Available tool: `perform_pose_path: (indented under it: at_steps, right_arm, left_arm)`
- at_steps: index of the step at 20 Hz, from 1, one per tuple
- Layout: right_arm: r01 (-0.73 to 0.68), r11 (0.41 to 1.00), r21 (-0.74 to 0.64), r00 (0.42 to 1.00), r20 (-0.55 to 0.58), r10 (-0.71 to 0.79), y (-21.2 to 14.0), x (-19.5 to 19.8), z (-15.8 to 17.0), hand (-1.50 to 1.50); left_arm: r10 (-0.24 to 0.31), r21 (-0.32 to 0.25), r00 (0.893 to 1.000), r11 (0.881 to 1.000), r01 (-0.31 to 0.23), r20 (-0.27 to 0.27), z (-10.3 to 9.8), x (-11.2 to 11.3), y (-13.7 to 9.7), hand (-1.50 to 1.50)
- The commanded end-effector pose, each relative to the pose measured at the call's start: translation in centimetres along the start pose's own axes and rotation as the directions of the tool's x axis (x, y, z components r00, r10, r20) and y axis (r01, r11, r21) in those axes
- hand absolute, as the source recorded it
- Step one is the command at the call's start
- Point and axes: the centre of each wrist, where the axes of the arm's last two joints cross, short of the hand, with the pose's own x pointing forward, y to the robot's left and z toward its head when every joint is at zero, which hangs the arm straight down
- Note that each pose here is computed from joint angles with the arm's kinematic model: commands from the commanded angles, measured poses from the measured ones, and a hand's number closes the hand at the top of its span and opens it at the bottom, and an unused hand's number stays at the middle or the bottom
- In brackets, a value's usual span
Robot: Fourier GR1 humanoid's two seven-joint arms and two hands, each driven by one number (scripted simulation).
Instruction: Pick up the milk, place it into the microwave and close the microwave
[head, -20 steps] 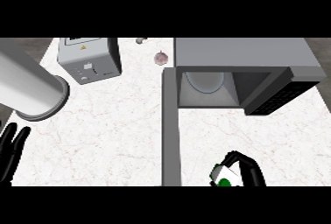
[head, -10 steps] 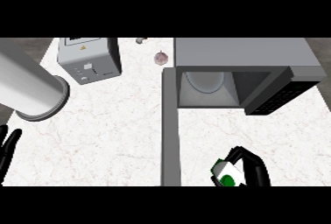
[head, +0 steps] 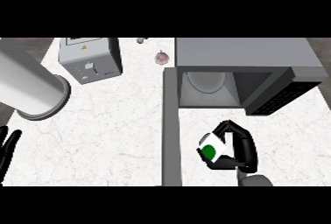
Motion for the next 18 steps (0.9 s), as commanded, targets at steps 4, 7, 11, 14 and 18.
perform_pose_path:
  at_steps: [4,7,11,14,18]
  right_arm:
    - [-0.140,0.990,-0.035,0.987,-0.080,0.137,2.3,1.6,-8.3,1.50]
    - [-0.232,0.971,-0.066,0.969,-0.105,0.224,1.6,0.6,-11.1,1.50]
    - [-0.297,0.953,-0.057,0.947,-0.147,0.287,1.5,0.5,-13.9,1.50]
    - [-0.336,0.938,-0.083,0.934,-0.159,0.320,-0.6,0.1,-16.2,1.50]
    - [-0.417,0.904,-0.091,0.898,-0.193,0.395,-1.8,0.7,-18.8,1.50]
  left_arm:
    - [-0.014,0.017,1.000,1.000,0.014,-0.008,-0.3,0.1,1.4,-1.50]
    - [-0.006,-0.005,1.000,1.000,0.006,-0.015,-0.3,-1.3,0.7,-1.50]
    - [-0.007,-0.034,1.000,0.999,0.006,-0.019,-0.2,-0.8,1.4,-1.50]
    - [-0.003,-0.035,1.000,0.999,0.003,0.006,-0.8,-1.3,1.5,-1.50]
    - [0.001,-0.045,1.000,0.999,-0.002,-0.011,-1.8,-0.5,1.2,-1.50]
